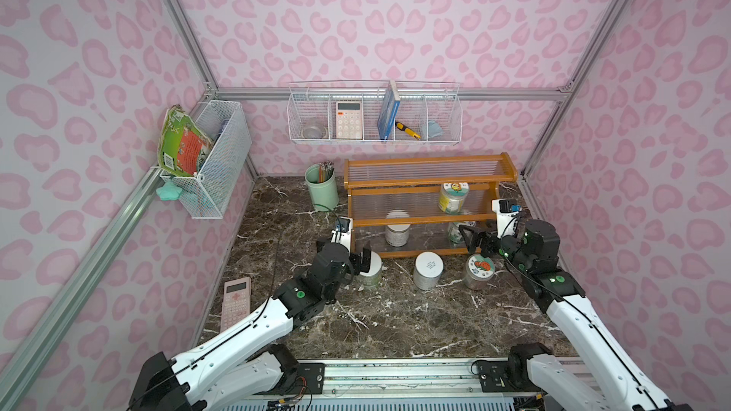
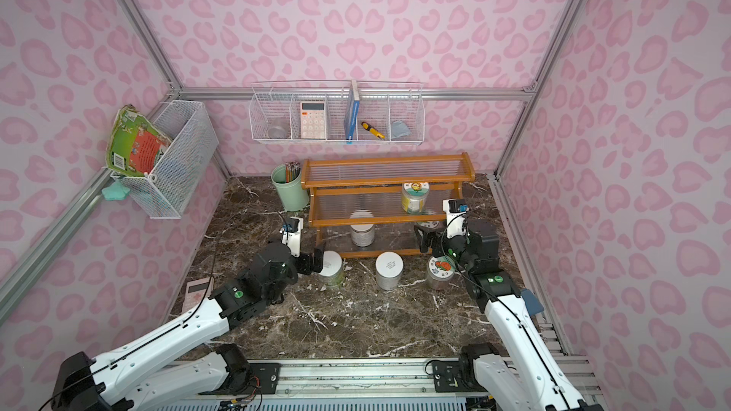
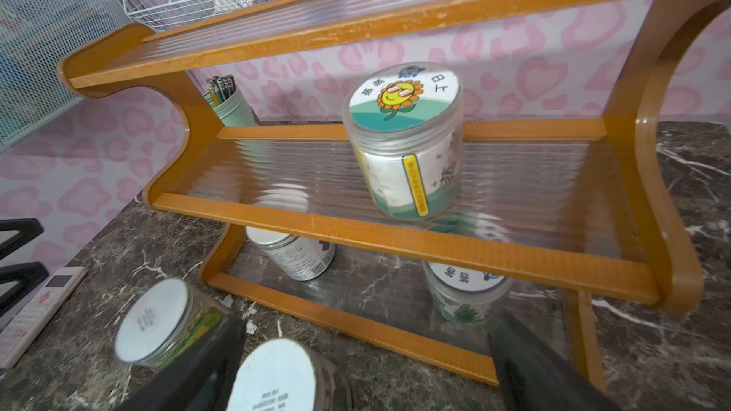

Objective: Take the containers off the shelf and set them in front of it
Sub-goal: 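Place the container at the center of the board, then pick up a container from the shelf.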

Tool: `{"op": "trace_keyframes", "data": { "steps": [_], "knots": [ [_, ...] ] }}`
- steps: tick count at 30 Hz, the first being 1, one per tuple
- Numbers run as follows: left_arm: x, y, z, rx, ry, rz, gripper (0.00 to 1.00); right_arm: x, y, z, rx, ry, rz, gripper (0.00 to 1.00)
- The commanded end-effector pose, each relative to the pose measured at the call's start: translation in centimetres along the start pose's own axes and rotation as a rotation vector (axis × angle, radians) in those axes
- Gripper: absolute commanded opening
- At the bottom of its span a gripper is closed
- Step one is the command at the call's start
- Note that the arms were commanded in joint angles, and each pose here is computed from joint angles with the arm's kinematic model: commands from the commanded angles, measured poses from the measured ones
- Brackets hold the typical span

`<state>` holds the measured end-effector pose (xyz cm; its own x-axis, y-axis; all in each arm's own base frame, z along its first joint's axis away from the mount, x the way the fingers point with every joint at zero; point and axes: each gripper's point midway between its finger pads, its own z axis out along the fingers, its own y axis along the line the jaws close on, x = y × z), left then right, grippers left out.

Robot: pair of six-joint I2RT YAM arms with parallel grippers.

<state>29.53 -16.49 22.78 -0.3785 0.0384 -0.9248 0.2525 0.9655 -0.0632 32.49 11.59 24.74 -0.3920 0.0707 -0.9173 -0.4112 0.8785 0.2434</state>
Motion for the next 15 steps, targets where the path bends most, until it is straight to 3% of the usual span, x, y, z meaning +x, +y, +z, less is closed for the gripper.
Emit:
{"op": "trace_keyframes", "data": {
  "steps": [1, 9, 15],
  "knots": [
    [1.1, -1.5, -0.7, 0.154, 0.111, -0.016, 0.99, -3.3, -0.3, 1.1, 0.013, -0.107, -0.082, 0.99],
    [1.4, -2.7, -0.3, 0.319, 0.214, -0.047, 0.99, -3.7, 0.1, 3.6, -0.05, -0.102, -0.146, 0.99],
    [1.4, -3.0, 0.1, 0.382, 0.211, -0.09, 0.99, -3.7, -0.1, 4.9, -0.055, -0.118, -0.159, 0.99]
  ]
}}
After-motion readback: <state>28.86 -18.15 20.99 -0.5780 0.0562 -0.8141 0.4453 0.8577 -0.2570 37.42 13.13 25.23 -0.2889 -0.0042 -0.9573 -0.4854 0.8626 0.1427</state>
